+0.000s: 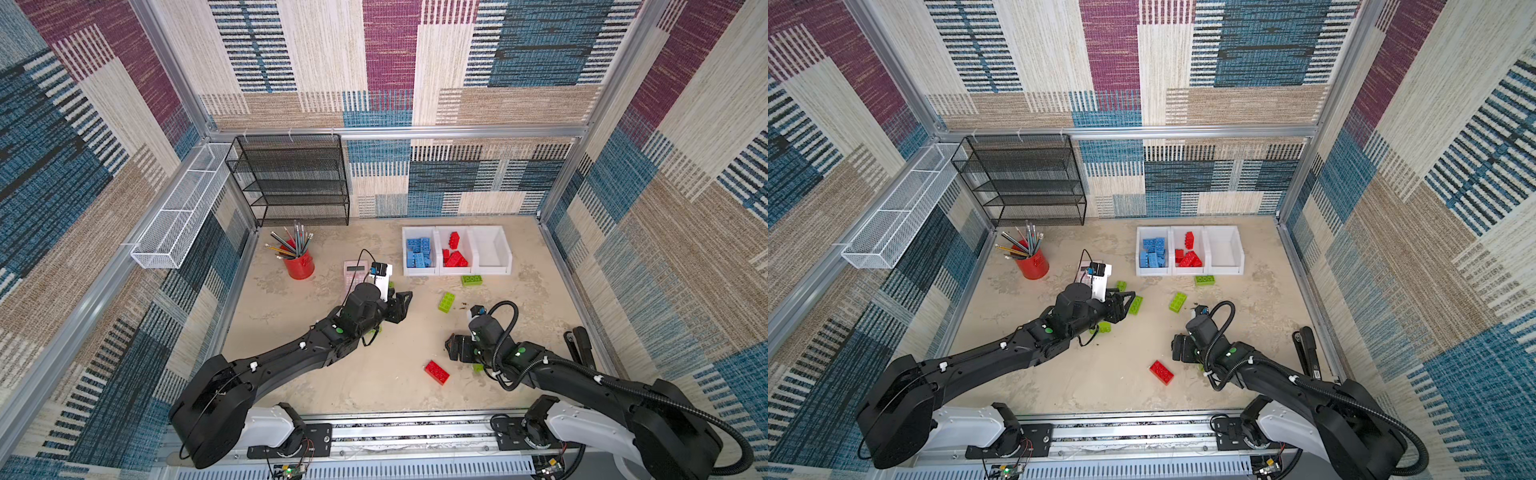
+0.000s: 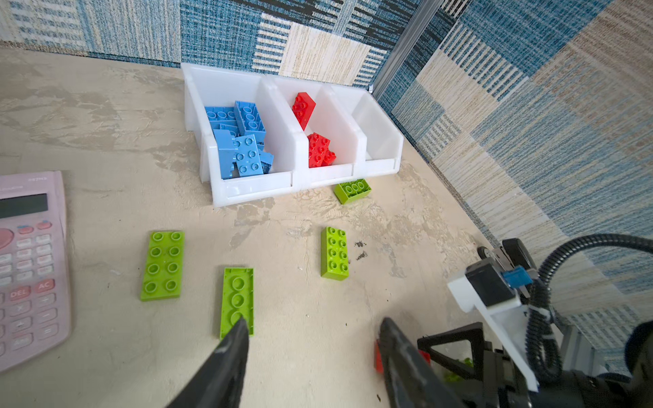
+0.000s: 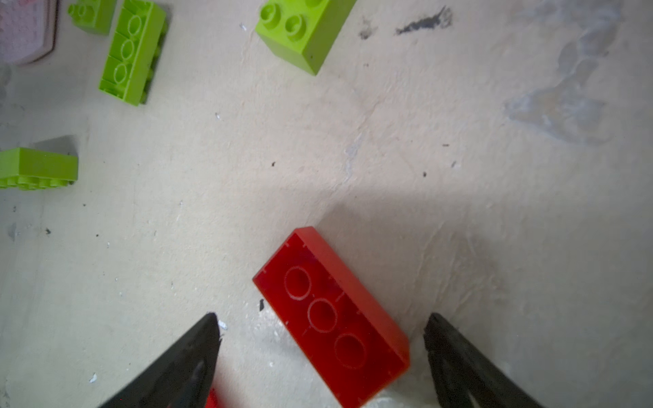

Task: Sort the legos into containers by color
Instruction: 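Withdraw the left gripper from the bin while the right lowers over a red brick, then grasp the red brick with the right gripper and lift it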

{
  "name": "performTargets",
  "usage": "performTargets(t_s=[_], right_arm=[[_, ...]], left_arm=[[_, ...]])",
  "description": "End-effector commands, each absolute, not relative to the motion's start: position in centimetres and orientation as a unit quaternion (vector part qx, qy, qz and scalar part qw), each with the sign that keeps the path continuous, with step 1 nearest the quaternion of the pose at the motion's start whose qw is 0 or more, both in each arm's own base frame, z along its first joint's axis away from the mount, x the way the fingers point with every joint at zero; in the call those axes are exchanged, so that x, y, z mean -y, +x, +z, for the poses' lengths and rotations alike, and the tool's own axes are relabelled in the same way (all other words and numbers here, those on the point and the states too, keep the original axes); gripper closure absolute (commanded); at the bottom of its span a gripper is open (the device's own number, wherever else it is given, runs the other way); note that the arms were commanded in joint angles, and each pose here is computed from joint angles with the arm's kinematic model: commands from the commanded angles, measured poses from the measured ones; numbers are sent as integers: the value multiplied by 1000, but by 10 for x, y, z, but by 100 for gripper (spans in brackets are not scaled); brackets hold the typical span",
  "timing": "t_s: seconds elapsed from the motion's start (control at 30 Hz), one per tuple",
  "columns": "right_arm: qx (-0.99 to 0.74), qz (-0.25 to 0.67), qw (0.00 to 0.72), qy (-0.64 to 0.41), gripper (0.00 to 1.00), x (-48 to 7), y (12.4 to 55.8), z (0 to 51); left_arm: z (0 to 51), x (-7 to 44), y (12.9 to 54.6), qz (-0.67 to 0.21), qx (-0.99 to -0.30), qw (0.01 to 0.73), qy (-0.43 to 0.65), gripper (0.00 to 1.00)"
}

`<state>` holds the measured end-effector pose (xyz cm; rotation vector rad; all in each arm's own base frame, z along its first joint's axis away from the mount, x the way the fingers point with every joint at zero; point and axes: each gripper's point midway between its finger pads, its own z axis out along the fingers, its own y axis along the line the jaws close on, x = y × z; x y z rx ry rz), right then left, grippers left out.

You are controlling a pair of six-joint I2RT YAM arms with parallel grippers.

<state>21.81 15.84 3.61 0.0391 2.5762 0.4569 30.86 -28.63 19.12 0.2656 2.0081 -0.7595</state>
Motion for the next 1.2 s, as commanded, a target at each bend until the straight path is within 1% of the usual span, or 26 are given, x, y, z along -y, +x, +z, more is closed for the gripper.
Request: performTargets(t_s=[0.0,0.33,0.47,0.57,0.77,0.87,1.0,1.17], right_arm=[[-951,159,264,6,11,-162,223,36],[-958,131,253,-29,28,-175,224,29],[-961,114,249,-47,30,-182,224,26],[-961,108,248,-62,29,-190,226,26],[-958,115,246,-92,17,-204,228,29],[-956,95,256,-106,13,-201,233,34],[-953,85,260,-131,13,-205,239,38],[-955,43,250,-156,16,-202,246,32]], left_arm=[[194,286,310,-315,-813,479,104,40],[186,285,307,-314,-816,474,108,40],[183,284,307,-311,-818,471,108,40],[182,284,306,-310,-818,472,108,40],[180,282,307,-304,-821,471,109,40],[178,282,307,-301,-822,470,110,40],[176,283,307,-301,-823,468,111,40],[175,283,306,-301,-824,466,115,40]])
